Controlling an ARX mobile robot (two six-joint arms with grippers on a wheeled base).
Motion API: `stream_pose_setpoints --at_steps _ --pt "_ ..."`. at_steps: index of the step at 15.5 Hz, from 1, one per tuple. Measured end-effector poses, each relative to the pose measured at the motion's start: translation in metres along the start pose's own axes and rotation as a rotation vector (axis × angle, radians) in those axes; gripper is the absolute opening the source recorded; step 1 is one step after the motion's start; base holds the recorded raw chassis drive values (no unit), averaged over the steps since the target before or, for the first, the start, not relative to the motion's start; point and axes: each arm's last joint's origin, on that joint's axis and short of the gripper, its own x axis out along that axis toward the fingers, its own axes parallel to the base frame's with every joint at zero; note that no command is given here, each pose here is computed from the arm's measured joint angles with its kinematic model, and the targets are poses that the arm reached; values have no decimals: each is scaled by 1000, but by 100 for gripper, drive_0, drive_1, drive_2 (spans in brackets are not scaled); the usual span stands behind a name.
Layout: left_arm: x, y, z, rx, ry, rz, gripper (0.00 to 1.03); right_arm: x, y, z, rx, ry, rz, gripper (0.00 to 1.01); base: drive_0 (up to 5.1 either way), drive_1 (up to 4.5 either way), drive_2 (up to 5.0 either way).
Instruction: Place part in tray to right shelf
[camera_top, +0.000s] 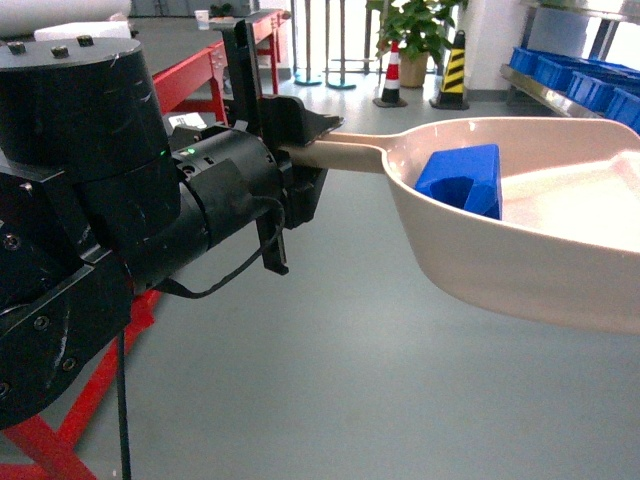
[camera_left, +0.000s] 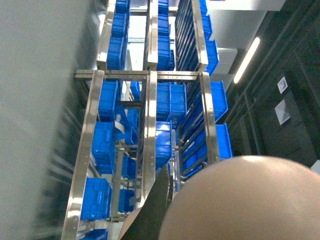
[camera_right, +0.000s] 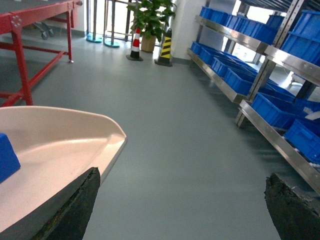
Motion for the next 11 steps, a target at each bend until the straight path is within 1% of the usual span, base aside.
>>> stream_pose_setpoints --at_steps 2,5,8,9,11 --pt "0 1 0 0 0 5 13 0 0 1 2 -4 0 98 -3 403 -409" --pt "0 -1 1 1 -5 -6 13 0 0 1 4 -7 -1 98 -3 403 -409" --pt "0 0 0 0 -1 1 13 0 0 0 2 -3 1 98 -3 403 -409" --pt "0 -1 0 2 -4 -10 13 0 0 1 3 -5 -1 98 -3 403 -409" --pt "0 1 0 0 -2 4 13 0 0 0 2 -4 0 98 -7 399 -413"
